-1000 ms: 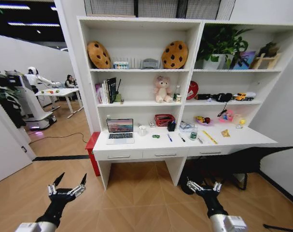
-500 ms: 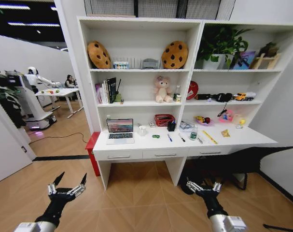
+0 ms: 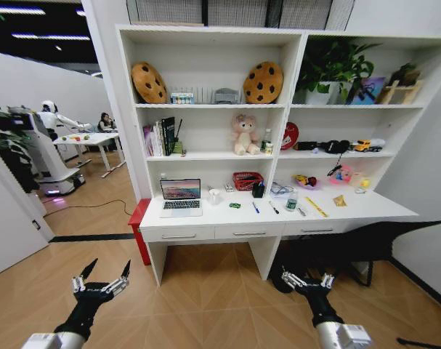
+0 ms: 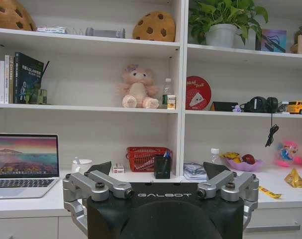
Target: Organize the objects on the table.
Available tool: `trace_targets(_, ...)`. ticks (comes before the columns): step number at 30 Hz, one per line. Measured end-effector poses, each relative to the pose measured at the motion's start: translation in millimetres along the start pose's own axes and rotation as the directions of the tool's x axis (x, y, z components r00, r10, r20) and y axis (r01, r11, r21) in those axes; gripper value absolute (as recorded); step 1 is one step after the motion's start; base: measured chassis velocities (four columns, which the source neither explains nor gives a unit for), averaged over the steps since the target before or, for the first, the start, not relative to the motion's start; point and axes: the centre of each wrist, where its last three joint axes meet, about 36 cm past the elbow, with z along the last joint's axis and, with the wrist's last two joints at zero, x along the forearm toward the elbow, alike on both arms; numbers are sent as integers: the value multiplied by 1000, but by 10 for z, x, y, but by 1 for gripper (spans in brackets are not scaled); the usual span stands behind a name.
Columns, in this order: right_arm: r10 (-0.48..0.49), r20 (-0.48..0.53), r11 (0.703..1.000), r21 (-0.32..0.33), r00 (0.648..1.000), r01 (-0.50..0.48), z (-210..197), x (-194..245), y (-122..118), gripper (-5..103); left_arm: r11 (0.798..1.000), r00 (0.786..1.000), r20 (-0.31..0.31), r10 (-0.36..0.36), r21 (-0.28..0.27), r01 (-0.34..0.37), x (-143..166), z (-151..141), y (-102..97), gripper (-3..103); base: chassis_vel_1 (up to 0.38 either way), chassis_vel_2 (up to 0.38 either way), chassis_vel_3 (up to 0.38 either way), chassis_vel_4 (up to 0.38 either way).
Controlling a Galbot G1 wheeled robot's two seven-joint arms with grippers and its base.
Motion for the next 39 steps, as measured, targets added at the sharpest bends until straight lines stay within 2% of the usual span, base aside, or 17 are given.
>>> trace_targets(13, -11, 5, 1000, -3, 1000, 11, 22, 22, 20, 100, 1000, 1000, -3, 2, -1, -2, -3, 11, 6, 97, -207, 210, 215, -211)
trace_targets(22, -15, 15, 1000, -7, 1000, 15, 31, 22, 29, 100, 1000, 1000, -5, 1, -2, -1, 1, 12, 8, 97, -331, 317, 322, -333)
trace_targets(31, -58, 77, 998, -5, 995, 59, 55, -4, 31, 100, 1000, 1000, -4, 2, -5, -2, 3, 10, 8, 97, -337, 359, 372, -340)
trace_targets(36, -72, 80, 997, 3, 994, 72, 55, 0, 33, 100, 1000, 1000, -2, 7, -9, -7, -3, 5, 12, 99, -165, 195, 140, -147)
trace_targets(39, -77, 75, 997, 10, 994, 77, 59, 18, 35, 100, 1000, 1000, -2, 17, -22, -17, -16, 8, 33, 96, -17, 16, 6, 4)
